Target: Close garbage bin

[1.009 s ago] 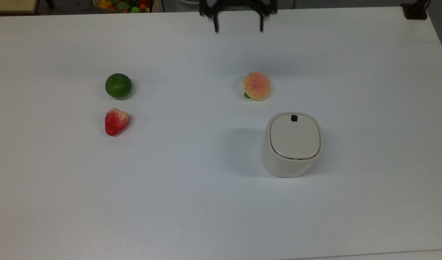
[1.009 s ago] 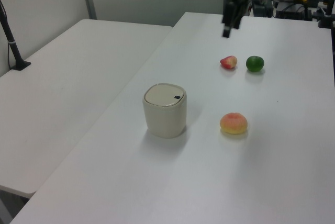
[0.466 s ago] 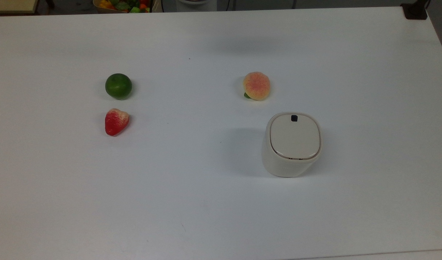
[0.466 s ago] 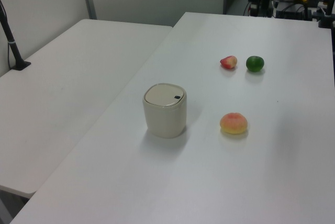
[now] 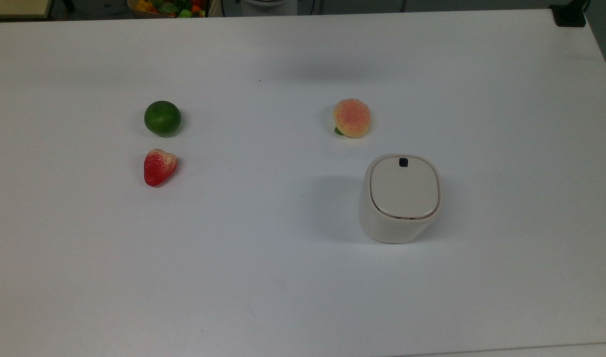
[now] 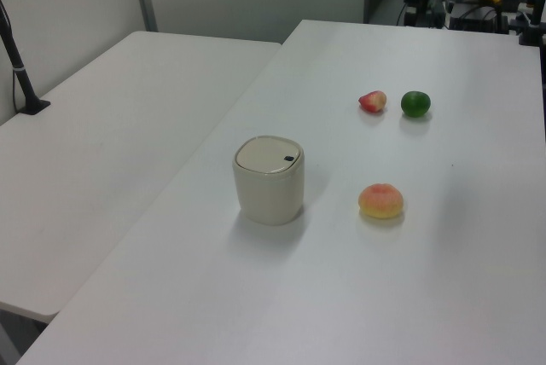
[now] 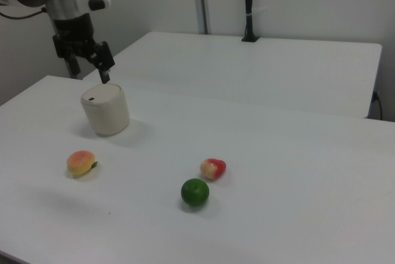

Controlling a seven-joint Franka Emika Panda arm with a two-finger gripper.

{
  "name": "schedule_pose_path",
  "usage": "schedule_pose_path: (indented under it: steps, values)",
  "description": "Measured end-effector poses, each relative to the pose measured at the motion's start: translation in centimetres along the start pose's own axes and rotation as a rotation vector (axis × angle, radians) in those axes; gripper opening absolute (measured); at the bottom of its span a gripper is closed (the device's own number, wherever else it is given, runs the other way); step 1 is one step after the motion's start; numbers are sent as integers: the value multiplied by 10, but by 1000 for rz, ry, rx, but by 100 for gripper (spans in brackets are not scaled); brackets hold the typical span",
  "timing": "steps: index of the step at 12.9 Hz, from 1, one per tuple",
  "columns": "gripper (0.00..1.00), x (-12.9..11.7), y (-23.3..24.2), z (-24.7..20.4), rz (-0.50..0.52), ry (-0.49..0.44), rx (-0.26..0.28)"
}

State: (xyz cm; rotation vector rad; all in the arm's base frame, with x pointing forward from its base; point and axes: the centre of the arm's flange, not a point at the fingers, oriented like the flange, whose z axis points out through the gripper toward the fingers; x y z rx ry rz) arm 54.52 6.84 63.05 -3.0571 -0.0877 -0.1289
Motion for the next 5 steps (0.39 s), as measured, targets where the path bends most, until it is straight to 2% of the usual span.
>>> schedule_pose_path:
  steps: [5]
  values:
    - [100, 8, 13, 7, -15, 13, -12]
